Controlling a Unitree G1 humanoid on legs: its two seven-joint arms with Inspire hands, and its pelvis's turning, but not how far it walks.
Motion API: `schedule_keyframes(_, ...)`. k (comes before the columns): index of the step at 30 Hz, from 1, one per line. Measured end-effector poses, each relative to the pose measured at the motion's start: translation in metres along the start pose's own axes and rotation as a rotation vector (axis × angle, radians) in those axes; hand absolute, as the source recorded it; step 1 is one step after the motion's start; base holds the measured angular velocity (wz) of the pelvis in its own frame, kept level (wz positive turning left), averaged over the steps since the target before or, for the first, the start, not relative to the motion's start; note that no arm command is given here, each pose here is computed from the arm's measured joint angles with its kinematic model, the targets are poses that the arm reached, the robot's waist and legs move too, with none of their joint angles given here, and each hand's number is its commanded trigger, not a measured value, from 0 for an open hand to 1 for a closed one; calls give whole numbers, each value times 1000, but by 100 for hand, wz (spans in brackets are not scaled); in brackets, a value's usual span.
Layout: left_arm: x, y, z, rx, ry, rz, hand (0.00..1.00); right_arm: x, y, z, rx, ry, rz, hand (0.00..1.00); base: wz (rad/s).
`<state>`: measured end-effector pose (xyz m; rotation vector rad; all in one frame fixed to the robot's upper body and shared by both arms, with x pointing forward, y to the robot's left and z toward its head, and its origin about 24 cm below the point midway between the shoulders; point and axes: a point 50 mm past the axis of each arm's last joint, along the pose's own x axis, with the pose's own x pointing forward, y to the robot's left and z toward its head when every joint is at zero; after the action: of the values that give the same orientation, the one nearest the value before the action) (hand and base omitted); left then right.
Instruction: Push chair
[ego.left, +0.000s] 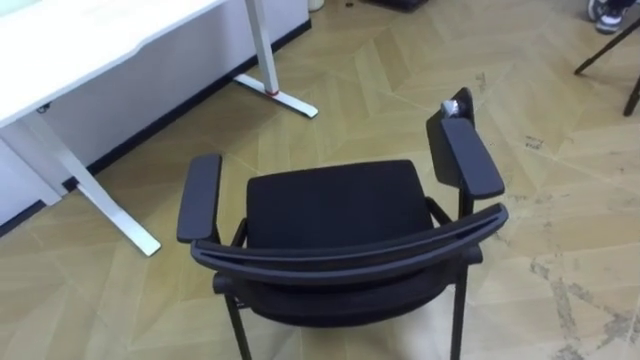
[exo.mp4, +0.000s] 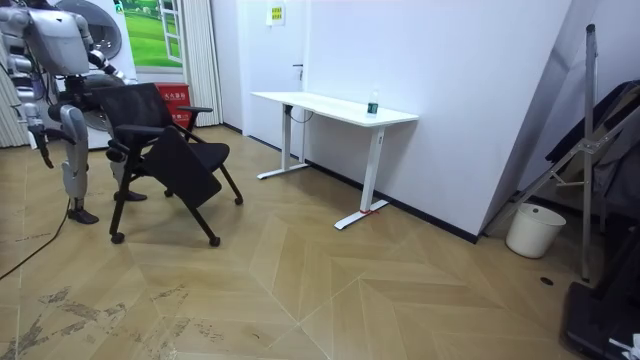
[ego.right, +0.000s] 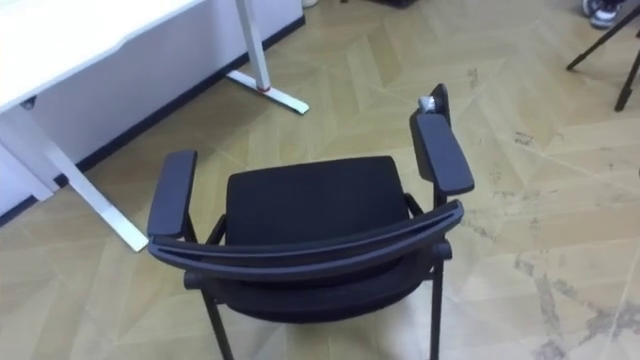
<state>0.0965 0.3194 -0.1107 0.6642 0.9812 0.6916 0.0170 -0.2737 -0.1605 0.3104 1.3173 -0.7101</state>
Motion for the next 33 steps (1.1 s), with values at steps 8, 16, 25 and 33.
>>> schedule_keyframes(8, -4, 23, 78, 36, -359, 126, 0, 0, 7, 8, 3, -28, 32, 0, 1)
schedule_keyframes(16, -46, 22, 149, 126, -742, 157, 0, 0, 21, 12, -19, -39, 98, 0, 6)
schedule_keyframes(25, -77, 15, 180, 203, -928, 58, 0, 1, 18, 1, -34, 3, 92, 0, 2)
schedule_keyframes(33, -88, 15, 190, 305, -981, 21, 0, 1, 25, 3, -82, -3, 117, 0, 1)
